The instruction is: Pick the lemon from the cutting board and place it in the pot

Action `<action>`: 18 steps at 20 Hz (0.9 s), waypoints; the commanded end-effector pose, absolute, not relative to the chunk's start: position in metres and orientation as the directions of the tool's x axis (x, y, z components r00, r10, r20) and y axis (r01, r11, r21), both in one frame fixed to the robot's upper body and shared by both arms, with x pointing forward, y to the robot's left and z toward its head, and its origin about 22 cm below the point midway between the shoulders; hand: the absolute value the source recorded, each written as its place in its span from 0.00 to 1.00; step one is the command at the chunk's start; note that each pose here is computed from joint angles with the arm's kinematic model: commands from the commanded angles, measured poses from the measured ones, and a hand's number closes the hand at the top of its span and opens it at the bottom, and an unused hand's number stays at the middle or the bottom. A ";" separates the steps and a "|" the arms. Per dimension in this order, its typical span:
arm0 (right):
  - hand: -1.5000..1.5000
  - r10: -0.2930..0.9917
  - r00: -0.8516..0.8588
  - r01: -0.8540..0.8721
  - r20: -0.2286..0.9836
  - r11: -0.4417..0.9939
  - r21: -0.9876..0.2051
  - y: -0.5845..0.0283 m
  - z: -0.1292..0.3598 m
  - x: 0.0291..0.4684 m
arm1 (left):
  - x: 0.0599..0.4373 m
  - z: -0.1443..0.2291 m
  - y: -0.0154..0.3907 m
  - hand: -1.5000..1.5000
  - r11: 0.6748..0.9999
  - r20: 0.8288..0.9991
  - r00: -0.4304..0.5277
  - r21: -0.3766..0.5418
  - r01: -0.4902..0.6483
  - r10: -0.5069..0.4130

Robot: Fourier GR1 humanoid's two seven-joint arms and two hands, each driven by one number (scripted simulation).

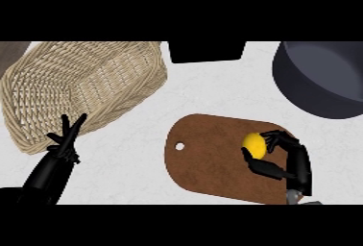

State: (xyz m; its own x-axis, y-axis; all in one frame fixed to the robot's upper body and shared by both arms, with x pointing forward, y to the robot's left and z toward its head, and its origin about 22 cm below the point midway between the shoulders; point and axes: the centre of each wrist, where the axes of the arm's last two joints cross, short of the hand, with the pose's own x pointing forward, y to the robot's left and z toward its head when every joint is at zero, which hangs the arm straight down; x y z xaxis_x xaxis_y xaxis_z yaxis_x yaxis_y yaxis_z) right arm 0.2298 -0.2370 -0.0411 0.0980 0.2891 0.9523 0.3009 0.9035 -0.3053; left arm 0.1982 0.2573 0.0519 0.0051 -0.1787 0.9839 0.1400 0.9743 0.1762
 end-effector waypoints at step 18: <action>1.00 0.597 -0.045 0.404 0.801 0.745 -0.531 -0.545 0.077 0.184 | 0.201 0.010 0.261 0.50 0.975 0.957 0.240 0.116 0.189 -0.160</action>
State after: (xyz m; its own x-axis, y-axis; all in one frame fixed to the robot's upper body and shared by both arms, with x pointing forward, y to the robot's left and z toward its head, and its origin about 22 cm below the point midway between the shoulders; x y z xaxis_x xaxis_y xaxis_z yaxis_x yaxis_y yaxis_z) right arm 0.1908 -0.5198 0.0571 -0.0258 0.5267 0.8497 0.3807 0.7911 -0.4788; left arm 0.1920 0.2530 0.0542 0.0092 -0.1590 0.9872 0.1669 0.9737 0.1552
